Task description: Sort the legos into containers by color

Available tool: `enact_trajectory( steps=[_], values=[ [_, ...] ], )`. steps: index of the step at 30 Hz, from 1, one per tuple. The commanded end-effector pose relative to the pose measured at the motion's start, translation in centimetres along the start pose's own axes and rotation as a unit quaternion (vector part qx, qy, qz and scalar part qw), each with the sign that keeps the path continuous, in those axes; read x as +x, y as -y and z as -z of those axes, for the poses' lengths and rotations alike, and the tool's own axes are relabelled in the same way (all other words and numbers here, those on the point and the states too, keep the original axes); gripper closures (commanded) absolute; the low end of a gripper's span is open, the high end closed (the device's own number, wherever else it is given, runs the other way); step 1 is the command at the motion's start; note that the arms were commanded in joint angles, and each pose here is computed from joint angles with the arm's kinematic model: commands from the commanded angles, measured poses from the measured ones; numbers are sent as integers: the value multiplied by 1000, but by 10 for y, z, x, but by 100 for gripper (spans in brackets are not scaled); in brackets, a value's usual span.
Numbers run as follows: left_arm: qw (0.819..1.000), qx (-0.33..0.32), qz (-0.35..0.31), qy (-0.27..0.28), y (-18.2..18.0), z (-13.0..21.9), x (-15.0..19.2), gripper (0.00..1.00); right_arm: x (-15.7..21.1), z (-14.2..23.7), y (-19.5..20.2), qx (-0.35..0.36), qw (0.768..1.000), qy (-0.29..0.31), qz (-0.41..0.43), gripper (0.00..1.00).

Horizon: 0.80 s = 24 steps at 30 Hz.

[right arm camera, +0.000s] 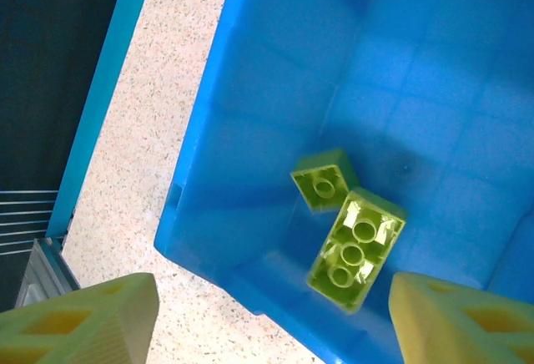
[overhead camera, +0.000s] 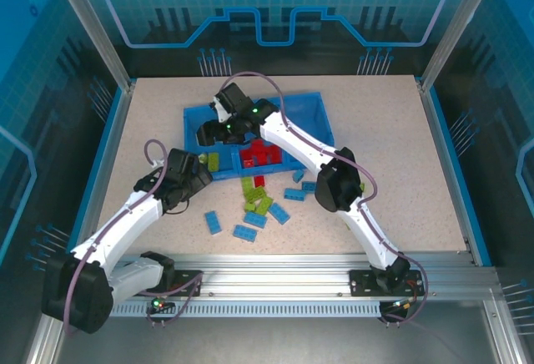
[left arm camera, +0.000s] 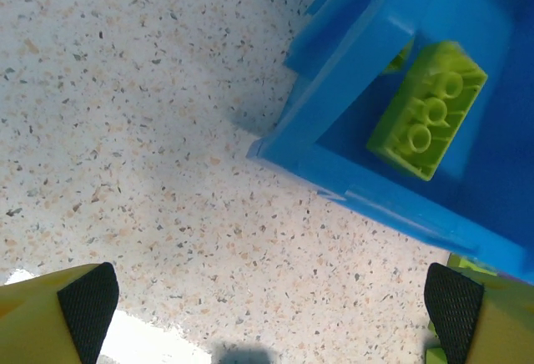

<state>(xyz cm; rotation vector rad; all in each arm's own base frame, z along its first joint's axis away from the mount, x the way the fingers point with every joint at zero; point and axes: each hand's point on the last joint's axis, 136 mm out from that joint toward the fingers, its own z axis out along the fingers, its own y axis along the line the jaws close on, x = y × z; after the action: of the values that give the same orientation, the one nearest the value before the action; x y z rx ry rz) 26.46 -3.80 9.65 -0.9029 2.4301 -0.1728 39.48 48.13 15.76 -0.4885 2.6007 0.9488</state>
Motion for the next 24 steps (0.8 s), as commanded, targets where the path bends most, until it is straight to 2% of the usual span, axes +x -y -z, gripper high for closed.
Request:
enact_trajectory(
  steps=[1,6,9,13,19,24],
  values=[
    [1000,2,5,-13,0,0,9,1,13,2,0,10,1000,-20,2,22],
    [1000,-10,2,4,-3,4,1,1,17,59,-11,30,999,10,30,23],
    [1000,-9,-2,20,-3,9,-8,1,48,86,19,98,995,0,24,25],
    [1000,-8,5,8,-1,6,-13,1,100,106,56,145,989,-9,5,29],
    [1000,0,-1,-7,7,2,-15,1,158,93,102,204,977,-40,-41,28],
    [1000,4,-6,-11,8,4,-13,1,165,66,112,224,973,-37,-49,24]
  ],
)
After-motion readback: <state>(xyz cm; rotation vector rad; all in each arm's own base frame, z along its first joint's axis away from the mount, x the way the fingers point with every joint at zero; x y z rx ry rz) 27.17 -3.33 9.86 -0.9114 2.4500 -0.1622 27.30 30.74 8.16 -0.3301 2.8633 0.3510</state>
